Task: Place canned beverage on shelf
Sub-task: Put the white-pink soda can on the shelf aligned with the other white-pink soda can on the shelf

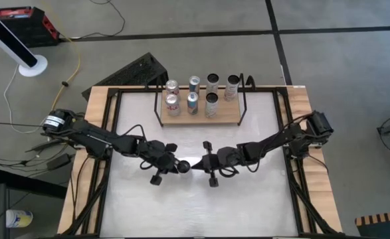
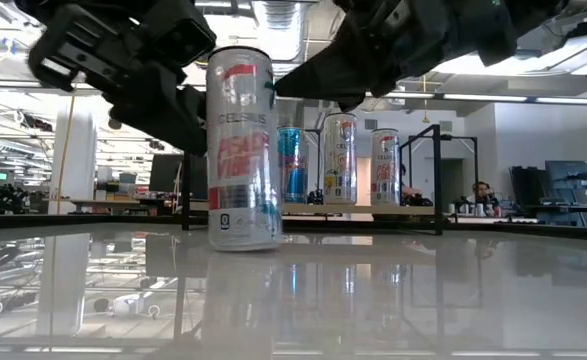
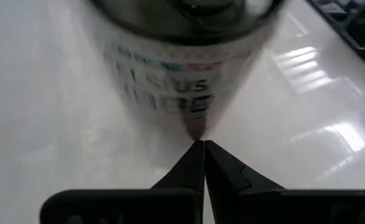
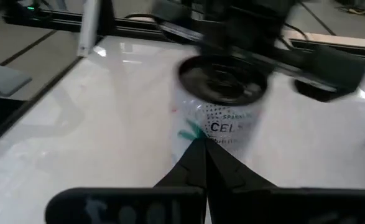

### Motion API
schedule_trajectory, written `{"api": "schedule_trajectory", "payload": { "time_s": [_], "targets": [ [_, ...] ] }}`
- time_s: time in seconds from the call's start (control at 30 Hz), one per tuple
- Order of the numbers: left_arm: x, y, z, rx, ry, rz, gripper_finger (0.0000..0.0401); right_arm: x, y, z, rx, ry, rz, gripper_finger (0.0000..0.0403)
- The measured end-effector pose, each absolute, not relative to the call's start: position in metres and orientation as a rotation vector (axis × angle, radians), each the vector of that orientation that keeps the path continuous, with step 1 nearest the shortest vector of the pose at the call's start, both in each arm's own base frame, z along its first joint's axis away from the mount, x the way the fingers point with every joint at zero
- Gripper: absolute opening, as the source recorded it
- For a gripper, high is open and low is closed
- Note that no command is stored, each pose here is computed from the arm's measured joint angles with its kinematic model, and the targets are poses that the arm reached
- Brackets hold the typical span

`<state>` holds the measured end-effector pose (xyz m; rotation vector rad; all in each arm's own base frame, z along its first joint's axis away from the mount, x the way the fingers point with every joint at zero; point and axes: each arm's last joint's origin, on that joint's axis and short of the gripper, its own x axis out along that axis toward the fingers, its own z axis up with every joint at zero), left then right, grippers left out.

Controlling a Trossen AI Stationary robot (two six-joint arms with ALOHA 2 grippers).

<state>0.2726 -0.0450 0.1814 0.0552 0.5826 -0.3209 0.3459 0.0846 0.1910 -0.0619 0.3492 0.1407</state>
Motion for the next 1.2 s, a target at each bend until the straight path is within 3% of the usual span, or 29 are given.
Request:
{"api": "schedule_trajectory", "payload": {
  "time_s": [0.57,0.97,1.2],
  "targets": [
    [0.271,-0.04,0.181,0.072,0.608,-0.265,0.0,0.338,0.102,0.184,-0.036,0.436,0.187,0.0023],
    [0.263,-0.049,0.19,0.063,0.608,-0.293,0.0,0.325,0.113,0.21,0.004,0.375,0.217,0.0022],
    [0.266,-0.052,0.19,0.076,0.576,-0.281,0.0,0.335,0.118,0.193,-0.001,0.362,0.225,0.002]
  ]
}}
